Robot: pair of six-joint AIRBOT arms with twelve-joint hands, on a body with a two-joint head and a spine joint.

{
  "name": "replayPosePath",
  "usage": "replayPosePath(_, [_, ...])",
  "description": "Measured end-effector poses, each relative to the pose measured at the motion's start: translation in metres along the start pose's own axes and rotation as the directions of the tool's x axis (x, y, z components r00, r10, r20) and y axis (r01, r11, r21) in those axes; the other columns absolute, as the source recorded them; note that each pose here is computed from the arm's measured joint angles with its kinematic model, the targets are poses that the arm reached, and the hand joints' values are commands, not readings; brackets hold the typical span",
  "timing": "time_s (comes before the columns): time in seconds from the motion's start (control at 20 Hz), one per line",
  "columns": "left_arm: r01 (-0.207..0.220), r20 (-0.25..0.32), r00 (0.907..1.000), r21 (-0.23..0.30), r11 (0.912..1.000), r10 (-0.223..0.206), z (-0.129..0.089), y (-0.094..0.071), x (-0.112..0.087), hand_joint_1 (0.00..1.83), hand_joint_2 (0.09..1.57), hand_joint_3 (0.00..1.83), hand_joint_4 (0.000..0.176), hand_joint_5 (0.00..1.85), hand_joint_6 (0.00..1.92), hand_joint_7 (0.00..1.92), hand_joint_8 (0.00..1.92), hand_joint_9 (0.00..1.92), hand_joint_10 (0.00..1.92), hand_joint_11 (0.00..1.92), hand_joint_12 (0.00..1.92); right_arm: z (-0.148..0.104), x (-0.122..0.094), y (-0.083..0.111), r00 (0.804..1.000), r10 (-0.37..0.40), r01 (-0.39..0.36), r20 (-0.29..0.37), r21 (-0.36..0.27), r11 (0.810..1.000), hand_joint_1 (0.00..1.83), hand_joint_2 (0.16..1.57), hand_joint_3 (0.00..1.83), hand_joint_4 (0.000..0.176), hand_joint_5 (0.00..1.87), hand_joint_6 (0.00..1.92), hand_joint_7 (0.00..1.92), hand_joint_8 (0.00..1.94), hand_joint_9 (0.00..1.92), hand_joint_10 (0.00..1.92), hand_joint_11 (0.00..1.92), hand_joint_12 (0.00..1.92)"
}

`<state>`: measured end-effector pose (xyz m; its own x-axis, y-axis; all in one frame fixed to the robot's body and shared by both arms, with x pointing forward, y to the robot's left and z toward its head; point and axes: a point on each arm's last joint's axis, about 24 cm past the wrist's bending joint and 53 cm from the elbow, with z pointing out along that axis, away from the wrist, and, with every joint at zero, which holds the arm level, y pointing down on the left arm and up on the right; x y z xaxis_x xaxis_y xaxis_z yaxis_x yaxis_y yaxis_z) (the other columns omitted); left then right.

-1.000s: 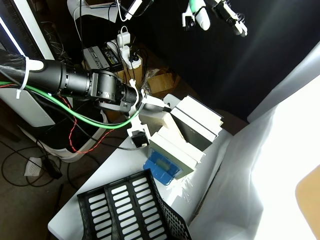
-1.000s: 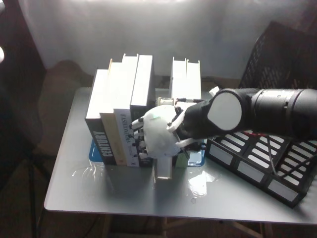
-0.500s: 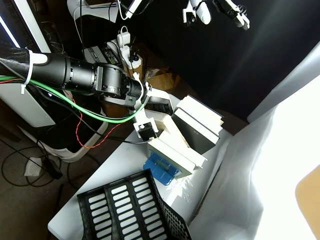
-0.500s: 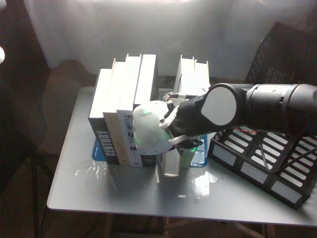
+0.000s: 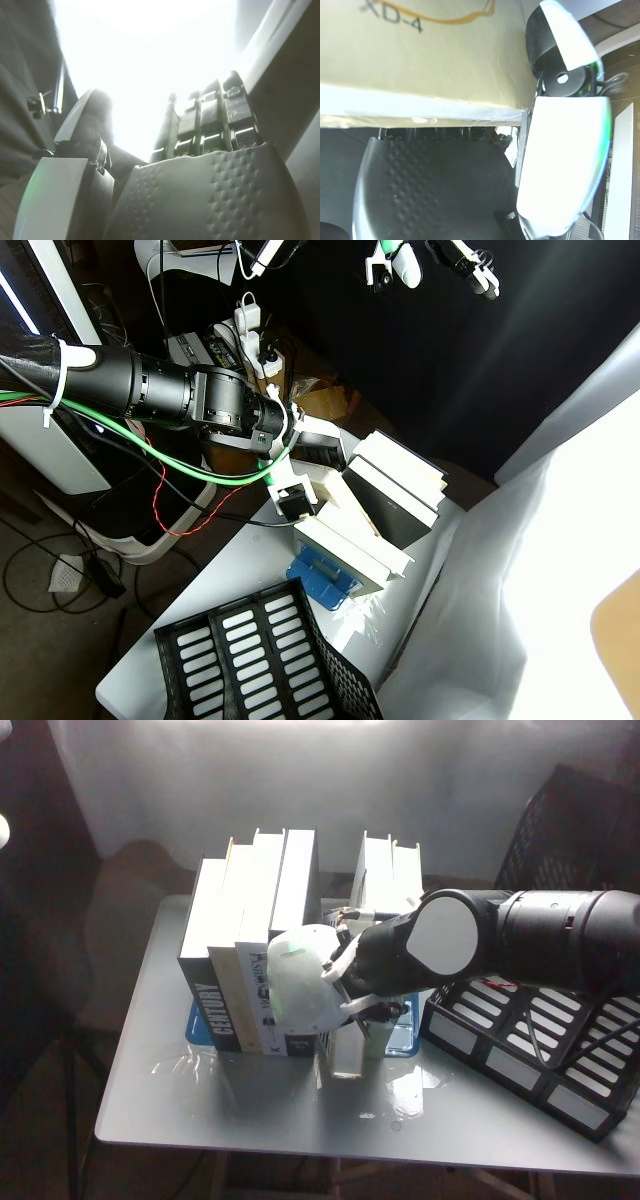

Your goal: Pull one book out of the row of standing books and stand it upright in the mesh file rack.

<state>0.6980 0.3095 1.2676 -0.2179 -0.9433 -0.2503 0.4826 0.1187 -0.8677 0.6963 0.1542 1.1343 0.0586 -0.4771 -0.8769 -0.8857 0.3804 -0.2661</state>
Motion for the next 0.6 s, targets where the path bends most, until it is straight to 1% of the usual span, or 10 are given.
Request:
replayPosePath(0.05, [0.001, 0.001, 1.0, 0.001, 1.0, -0.001, 0.0, 0.0, 0.0, 0.53, 1.43, 0.0, 0.011, 0.17, 0.0, 0.0, 0.0, 0.0, 0.0, 0.0, 0.0, 0.0, -0.002, 0.005, 1.0, -0.006, 0.006, 0.0, -0.013, 1.0, 1.36, 0.78, 0.69, 0.0, 0.86, 1.25, 1.07, 1.2, 0.95, 1.28, 0.7, 1.75])
replayPosePath(0.1, [0.002, 0.003, 1.0, 0.001, 1.0, -0.002, 0.0, 0.0, 0.0, 0.53, 1.43, 0.0, 0.015, 0.16, 0.0, 0.0, 0.0, 0.0, 0.0, 0.0, 0.0, 0.0, -0.003, 0.012, 1.0, -0.015, 0.015, 0.001, -0.029, 0.999, 1.29, 0.67, 0.94, 0.0, 0.93, 1.22, 1.08, 1.39, 1.09, 1.51, 0.81, 1.87])
replayPosePath(0.15, [0.006, 0.006, 1.0, 0.001, 1.0, -0.006, 0.0, 0.0, 0.0, 0.54, 1.43, 0.0, 0.025, 0.16, 0.0, 0.0, 0.0, 0.0, 0.0, 0.02, 0.01, -0.001, -0.007, 0.019, 1.0, -0.025, 0.025, 0.007, -0.049, 0.998, 1.26, 0.66, 0.99, 0.0, 0.89, 1.31, 1.08, 1.38, 1.07, 1.5, 0.74, 1.88])
replayPosePath(0.2, [0.006, 0.006, 1.0, 0.001, 1.0, -0.006, 0.0, 0.0, 0.0, 0.55, 1.43, 0.0, 0.01, 0.16, 0.0, 0.0, 0.0, 0.0, 0.0, 0.04, 0.02, -0.003, -0.015, 0.029, 1.0, -0.018, 0.019, 0.016, -0.084, 0.996, 1.26, 0.75, 0.77, 0.0, 0.88, 1.22, 1.11, 1.2, 1.06, 1.35, 0.69, 1.79])
replayPosePath(0.25, [0.007, 0.006, 1.0, 0.001, 1.0, -0.007, 0.0, 0.0, 0.0, 0.57, 1.43, 0.0, 0.002, 0.16, 0.0, 0.0, 0.0, 0.0, 0.0, 0.04, 0.03, -0.008, -0.023, 0.035, 1.0, -0.02, 0.022, 0.024, -0.11, 0.994, 1.35, 1.0, 0.27, 0.0, 0.81, 1.17, 1.06, 1.01, 0.92, 1.32, 0.59, 1.73])
replayPosePath(0.3, [0.007, 0.007, 1.0, 0.002, 1.0, -0.007, 0.0, 0.0, 0.0, 0.57, 1.43, 0.0, 0.004, 0.14, 0.0, 0.0, 0.0, 0.0, 0.0, 0.01, 0.16, -0.014, -0.03, 0.035, 0.999, -0.005, 0.009, 0.032, -0.126, 0.992, 1.37, 1.09, 0.07, 0.0, 0.82, 1.13, 1.06, 0.89, 0.91, 1.28, 0.57, 1.69])
replayPosePath(0.45, [0.009, 0.012, 0.9999, 0.001, 1.0, -0.009, 0.0, 0.0, -0.001, 0.57, 1.42, 0.0, 0.0, 0.16, 0.0, 0.0, 0.0, 0.0, 0.0, 0.0, 0.48, -0.028, -0.035, 0.025, 0.999, 0.006, 0.0, 0.05, -0.117, 0.993, 1.37, 1.12, 0.0, 0.0, 0.85, 1.23, 1.02, 0.8, 0.9, 1.25, 0.51, 1.66])
replayPosePath(0.5, [0.017, 0.018, 0.9997, 0.001, 0.9999, -0.017, -0.001, 0.0, -0.001, 0.54, 1.43, 0.0, 0.0, 0.15, 0.0, 0.0, 0.0, 0.0, 0.0, 0.0, 0.5, -0.032, -0.037, 0.025, 0.999, 0.007, 0.0, 0.053, -0.127, 0.992, 1.25, 1.13, 0.0, 0.0, 0.88, 1.22, 1.03, 0.85, 0.89, 0.99, 0.53, 1.64])
replayPosePath(0.55, [0.015, 0.013, 0.9998, 0.0, 0.9999, -0.015, -0.001, 0.0, 0.0, 0.5, 1.43, 0.0, 0.008, 0.14, 0.01, 0.0, 0.0, 0.0, 0.0, 0.0, 0.14, -0.037, -0.04, 0.026, 0.998, 0.022, -0.014, 0.058, -0.137, 0.99, 1.22, 1.14, 0.0, 0.0, 0.86, 1.23, 1.03, 0.9, 0.9, 0.91, 0.54, 1.64])
replayPosePath(0.6, [0.015, 0.01, 0.9998, 0.0, 0.9999, -0.015, -0.001, 0.0, 0.001, 0.49, 1.44, 0.0, 0.005, 0.13, 0.01, 0.0, 0.0, 0.0, 0.0, 0.0, 0.03, -0.041, -0.044, 0.026, 0.997, 0.037, -0.028, 0.064, -0.145, 0.989, 1.21, 1.14, 0.0, 0.0, 0.85, 1.23, 1.03, 0.91, 0.9, 0.9, 0.55, 1.65])
